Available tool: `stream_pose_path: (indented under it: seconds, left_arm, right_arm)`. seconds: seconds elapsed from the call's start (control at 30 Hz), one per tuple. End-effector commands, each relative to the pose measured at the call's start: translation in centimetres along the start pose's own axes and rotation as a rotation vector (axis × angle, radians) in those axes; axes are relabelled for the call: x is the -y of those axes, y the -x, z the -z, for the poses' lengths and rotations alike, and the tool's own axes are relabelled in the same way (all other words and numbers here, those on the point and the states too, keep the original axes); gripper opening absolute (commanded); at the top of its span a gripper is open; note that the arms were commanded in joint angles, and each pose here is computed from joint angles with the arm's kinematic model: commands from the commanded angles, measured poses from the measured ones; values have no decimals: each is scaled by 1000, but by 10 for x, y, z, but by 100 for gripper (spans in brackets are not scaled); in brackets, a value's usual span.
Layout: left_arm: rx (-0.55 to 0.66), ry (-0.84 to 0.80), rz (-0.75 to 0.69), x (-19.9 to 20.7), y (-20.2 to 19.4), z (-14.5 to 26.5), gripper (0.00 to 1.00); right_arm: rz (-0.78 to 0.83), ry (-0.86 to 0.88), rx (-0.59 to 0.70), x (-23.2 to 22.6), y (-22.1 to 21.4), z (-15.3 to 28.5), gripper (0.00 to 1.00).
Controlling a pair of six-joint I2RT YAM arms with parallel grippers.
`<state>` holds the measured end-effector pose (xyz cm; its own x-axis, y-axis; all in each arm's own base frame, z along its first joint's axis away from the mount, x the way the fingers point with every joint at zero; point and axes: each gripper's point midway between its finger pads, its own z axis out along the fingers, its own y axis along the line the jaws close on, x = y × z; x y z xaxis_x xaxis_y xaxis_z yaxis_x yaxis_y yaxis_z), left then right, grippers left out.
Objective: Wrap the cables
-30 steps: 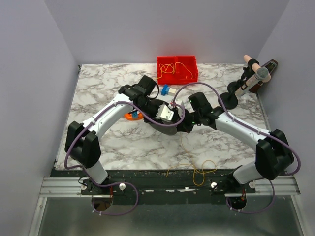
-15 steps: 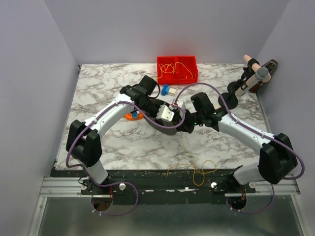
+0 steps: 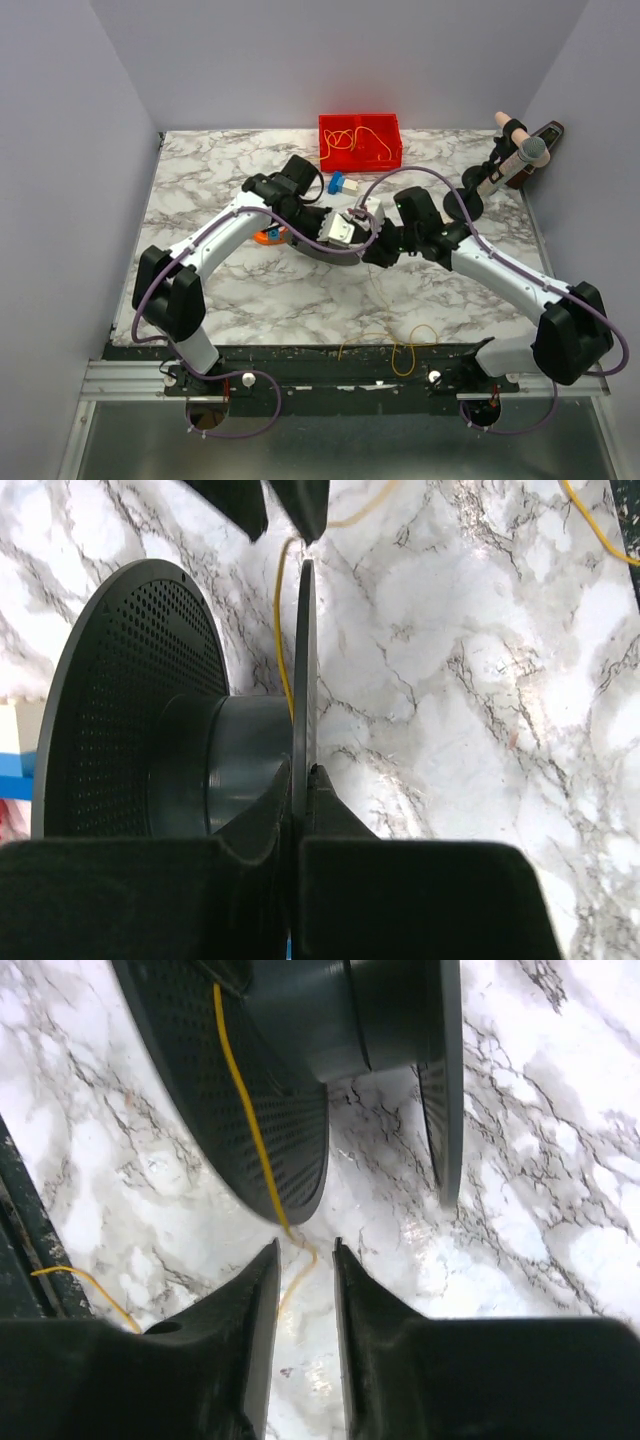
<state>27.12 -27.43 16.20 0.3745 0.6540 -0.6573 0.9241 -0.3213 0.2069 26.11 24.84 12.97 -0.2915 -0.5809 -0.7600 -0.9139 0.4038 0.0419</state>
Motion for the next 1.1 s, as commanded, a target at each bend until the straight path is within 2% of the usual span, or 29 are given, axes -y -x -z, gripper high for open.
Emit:
stream_pose_path:
  seconds: [0.0,0.33,0.6,0.8,0.97,1.07]
  left_arm:
    - [98,60,62,-8,33,29,0]
    - [208,196,223,-20,85,81,0]
    - [326,439,484,-42,138,156,0]
    - [413,604,613,-42,166,211,0]
    - [487,712,654,-36,187,254,0]
    - [548,758,628,-27,206,282,0]
  right_arm:
    - [-31,-100,34,4,6,17,43]
    - [-69,-181,180,-5,23,55,64]
    - [-44,-236,364,-16,62,107,80]
    - [-19,-244,468,-27,87,141,83]
    - [-42,-321,453,-15,85,148,85]
    - [-67,-326,448,-11,87,144,87]
